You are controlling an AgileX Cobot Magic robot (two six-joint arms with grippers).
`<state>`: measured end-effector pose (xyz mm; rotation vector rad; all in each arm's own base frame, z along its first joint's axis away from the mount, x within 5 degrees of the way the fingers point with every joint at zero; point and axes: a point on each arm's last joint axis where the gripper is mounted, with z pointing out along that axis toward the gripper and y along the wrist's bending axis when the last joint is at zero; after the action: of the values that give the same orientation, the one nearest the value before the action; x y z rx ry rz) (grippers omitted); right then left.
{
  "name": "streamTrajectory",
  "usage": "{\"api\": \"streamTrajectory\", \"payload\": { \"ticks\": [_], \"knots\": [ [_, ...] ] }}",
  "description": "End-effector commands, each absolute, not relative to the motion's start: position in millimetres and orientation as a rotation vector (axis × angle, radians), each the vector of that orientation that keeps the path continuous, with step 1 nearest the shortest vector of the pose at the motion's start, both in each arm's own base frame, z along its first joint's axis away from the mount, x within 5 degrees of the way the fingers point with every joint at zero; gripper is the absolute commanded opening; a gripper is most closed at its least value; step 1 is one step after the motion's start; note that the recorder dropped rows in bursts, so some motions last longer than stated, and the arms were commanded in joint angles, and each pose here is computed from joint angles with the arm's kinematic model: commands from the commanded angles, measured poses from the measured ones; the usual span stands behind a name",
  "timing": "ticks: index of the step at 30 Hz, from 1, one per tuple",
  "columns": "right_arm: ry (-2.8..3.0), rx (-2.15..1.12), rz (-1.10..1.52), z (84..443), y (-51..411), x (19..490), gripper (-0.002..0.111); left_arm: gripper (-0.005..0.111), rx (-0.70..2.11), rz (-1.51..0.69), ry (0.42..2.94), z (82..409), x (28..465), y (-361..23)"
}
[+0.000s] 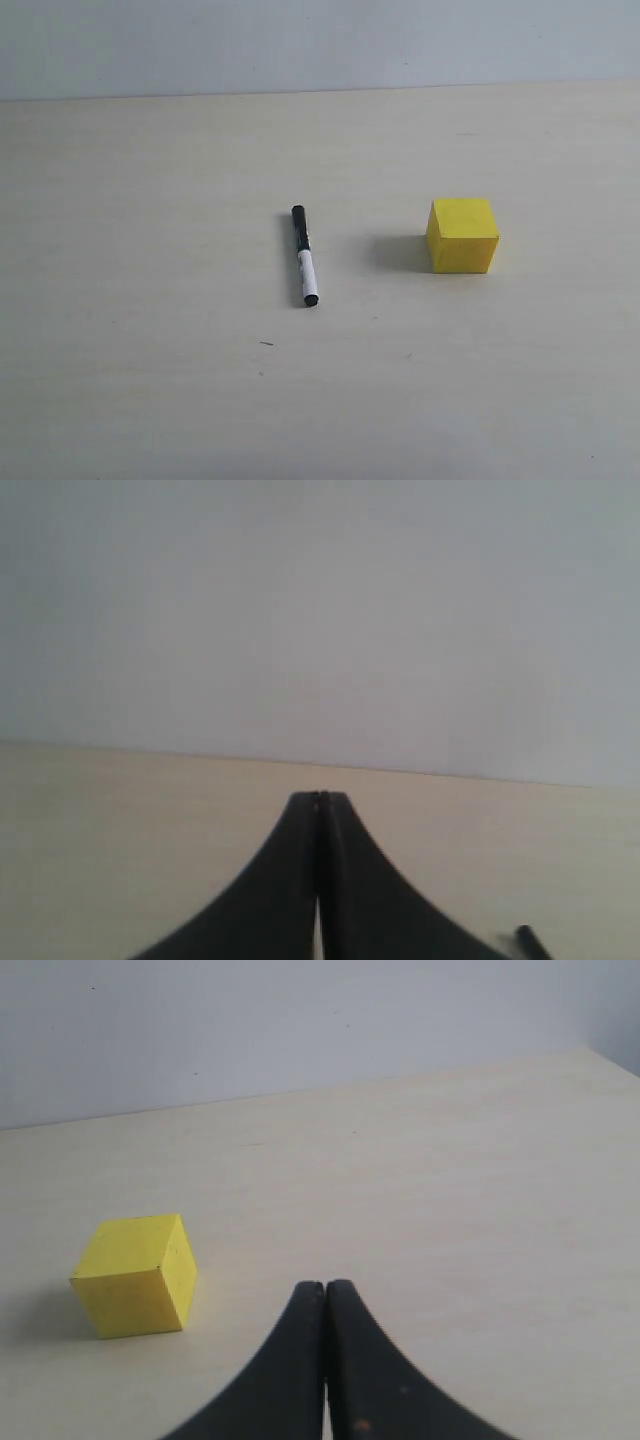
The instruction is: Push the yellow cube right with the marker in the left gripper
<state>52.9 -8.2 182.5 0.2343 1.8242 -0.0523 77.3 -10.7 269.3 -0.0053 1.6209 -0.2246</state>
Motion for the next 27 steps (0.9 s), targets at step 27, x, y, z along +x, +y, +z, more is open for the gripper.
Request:
{"api": "streamTrajectory", "payload": {
  "ticks": [27],
  "knots": [
    [1.818, 0.237, -0.055, 182, -8, 53, 0.000, 0.000, -0.087, 0.005, 1.645, 199, 57, 5]
  ]
}}
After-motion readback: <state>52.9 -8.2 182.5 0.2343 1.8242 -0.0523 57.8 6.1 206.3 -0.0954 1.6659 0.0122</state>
